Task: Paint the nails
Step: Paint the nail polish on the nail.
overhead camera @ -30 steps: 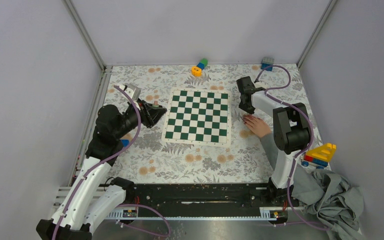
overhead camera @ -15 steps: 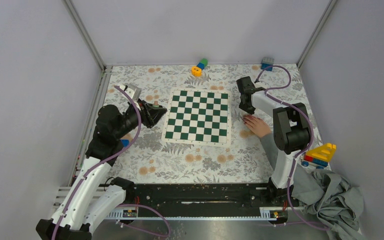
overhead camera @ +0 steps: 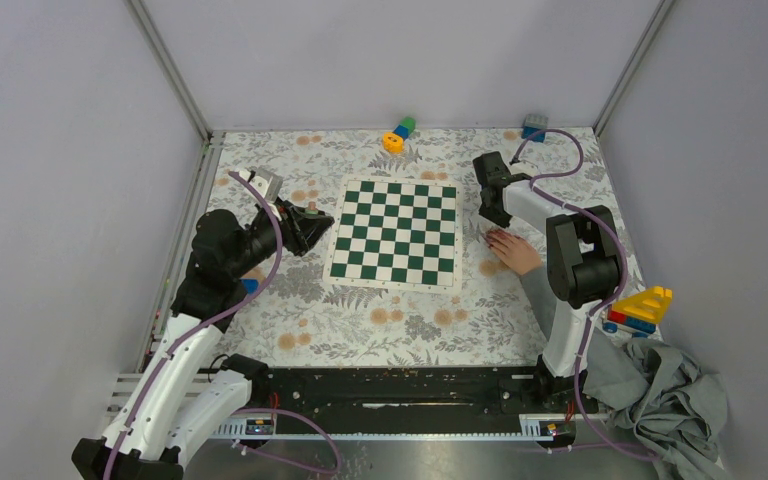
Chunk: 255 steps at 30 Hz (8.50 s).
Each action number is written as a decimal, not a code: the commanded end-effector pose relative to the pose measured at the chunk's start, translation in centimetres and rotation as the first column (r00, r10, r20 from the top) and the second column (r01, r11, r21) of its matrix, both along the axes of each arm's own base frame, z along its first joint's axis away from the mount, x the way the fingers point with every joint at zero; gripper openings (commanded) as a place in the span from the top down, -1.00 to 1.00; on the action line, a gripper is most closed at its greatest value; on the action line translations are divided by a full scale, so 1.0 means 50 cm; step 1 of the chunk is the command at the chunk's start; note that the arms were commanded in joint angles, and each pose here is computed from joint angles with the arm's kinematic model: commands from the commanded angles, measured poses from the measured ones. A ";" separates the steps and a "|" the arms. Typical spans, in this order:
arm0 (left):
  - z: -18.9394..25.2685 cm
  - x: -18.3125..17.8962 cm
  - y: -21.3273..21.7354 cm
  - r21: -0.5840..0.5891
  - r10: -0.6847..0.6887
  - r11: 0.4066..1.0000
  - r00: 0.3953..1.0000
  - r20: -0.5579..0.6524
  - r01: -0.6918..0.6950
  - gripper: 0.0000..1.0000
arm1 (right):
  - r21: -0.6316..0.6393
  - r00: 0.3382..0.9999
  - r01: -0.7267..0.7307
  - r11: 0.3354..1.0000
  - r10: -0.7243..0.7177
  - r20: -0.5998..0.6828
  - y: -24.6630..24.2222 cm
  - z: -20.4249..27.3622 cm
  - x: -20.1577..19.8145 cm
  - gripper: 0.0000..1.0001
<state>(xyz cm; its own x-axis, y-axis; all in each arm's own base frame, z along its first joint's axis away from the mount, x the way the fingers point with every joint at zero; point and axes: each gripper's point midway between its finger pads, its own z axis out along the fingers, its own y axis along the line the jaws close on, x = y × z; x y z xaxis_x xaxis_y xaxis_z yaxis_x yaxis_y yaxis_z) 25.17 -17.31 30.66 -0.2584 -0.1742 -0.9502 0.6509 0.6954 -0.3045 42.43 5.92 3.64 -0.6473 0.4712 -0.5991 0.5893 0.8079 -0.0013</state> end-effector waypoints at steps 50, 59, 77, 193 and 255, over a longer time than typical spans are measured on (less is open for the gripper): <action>0.039 -0.001 0.005 -0.007 0.015 1.000 0.997 0.078 -0.015 1.00 | 0.019 1.000 -0.025 1.000 0.025 0.000 0.031 0.012 0.033 1.00; 0.039 -0.003 0.003 -0.007 0.011 1.000 0.997 0.078 -0.010 1.00 | -0.048 0.999 -0.025 0.999 0.024 -0.035 0.014 0.013 0.018 1.00; 0.040 -0.004 0.002 -0.005 0.010 1.000 0.997 0.082 -0.010 1.00 | -0.065 0.999 -0.022 0.998 0.019 -0.042 0.007 0.013 0.009 1.00; 0.047 -0.015 0.000 -0.003 0.003 1.000 0.995 0.097 -0.002 1.00 | -0.232 0.979 -0.192 0.954 0.168 -0.118 0.022 0.022 0.021 1.00; 0.048 -0.017 0.002 0.008 0.009 1.000 0.994 0.105 -0.010 1.00 | -0.343 0.944 -0.326 0.881 0.285 -0.166 0.057 0.024 0.049 1.00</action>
